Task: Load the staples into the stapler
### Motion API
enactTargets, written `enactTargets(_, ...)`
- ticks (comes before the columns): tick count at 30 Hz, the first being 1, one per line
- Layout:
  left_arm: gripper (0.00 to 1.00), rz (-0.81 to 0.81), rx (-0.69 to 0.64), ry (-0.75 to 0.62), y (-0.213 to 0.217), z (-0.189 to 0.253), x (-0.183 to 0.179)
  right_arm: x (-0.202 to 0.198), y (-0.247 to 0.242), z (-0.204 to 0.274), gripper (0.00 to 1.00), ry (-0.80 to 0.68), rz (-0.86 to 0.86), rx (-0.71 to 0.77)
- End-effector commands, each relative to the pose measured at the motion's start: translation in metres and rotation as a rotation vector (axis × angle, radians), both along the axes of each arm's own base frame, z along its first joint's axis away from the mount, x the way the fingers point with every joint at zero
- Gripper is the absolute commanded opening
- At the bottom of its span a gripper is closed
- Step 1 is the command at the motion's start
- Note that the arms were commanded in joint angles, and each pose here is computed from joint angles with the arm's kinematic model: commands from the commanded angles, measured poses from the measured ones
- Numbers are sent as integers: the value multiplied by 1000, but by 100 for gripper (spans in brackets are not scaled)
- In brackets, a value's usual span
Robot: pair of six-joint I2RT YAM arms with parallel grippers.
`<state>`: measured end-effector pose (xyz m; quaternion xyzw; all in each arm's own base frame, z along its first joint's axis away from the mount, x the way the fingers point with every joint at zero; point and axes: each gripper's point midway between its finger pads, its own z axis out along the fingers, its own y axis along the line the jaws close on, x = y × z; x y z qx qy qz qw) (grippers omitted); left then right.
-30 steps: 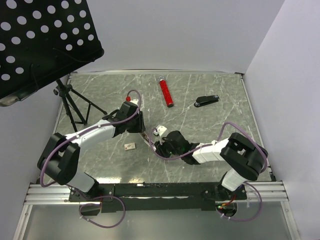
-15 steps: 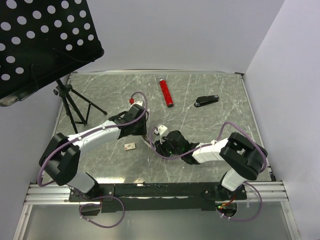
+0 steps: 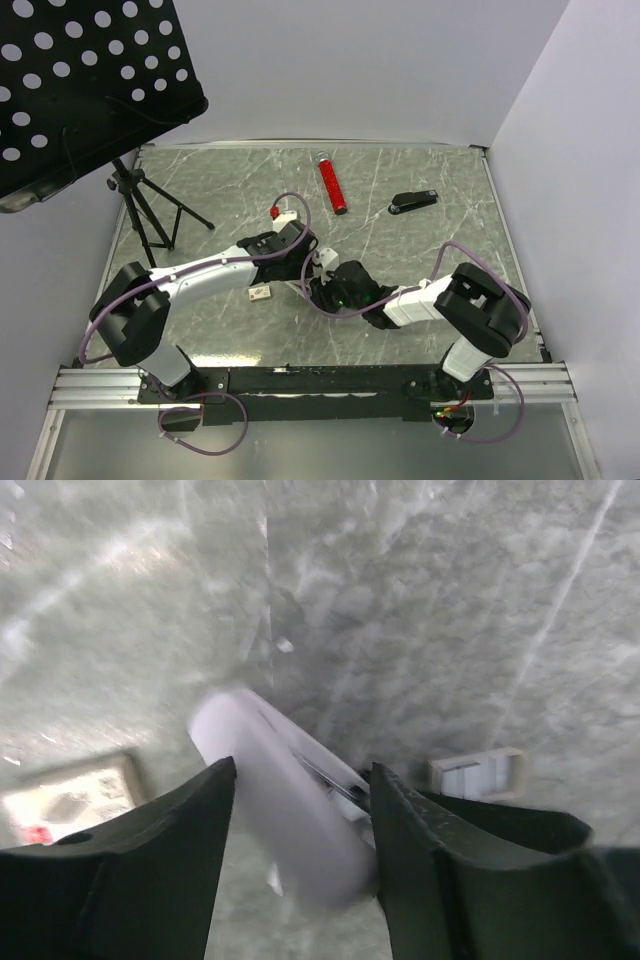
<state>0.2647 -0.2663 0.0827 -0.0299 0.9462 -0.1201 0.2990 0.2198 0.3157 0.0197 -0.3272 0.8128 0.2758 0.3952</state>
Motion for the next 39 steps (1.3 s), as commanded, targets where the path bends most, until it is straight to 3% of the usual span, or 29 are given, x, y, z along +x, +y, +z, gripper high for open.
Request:
enactTargets(1,64,-68,-222,128,-60,9,-35,1,19,2,28,-8,30,67)
enactTargets(12,82,14,-222,45,-43,34,-18,0,17,-1,31,1,19,78)
enactTargets(20,89,179,-266,-62,24,61,22,-4,11,9,61,-3,19,66)
enactTargets(24,94,256,-291,-162,60,86,39,-6,7,34,71,-15,17,74)
enactTargets(28,98,358,-283,-332,106,123,51,-7,-9,53,78,12,-21,-16)
enactTargets(39,99,485,-178,-769,192,183,28,2,-11,87,73,181,-68,-280)
